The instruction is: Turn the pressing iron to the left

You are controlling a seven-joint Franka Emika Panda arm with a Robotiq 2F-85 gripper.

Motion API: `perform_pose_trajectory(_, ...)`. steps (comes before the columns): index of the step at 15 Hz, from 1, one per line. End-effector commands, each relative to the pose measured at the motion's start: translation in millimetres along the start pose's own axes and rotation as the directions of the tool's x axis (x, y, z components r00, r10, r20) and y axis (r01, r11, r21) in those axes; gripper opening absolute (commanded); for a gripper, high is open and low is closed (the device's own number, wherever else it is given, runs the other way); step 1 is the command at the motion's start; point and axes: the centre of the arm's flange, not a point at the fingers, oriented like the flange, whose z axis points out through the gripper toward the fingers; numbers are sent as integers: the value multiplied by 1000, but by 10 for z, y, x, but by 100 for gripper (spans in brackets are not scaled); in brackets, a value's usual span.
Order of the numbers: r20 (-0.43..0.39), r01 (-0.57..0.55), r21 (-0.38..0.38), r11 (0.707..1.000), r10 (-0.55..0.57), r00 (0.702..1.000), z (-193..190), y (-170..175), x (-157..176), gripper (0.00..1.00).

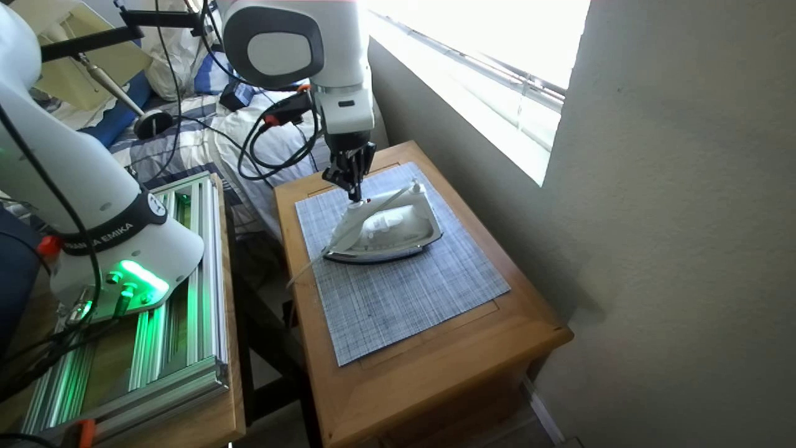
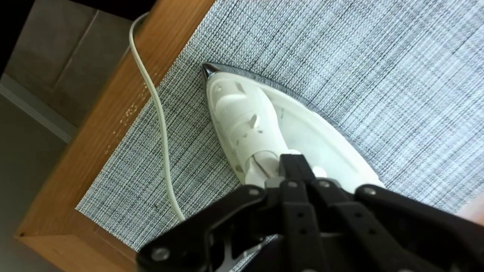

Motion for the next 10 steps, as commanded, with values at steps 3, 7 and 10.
perform_pose_trajectory(3, -40, 10, -3, 1000, -10, 999, -138, 468, -273, 0)
perform_pose_trajectory(7, -75, 27, 6, 1000, -26, 997, -269, 474, -225, 0)
perform_pose_trajectory(10, -85, 42, 14, 999, -41, 995, -389, 470, -224, 26)
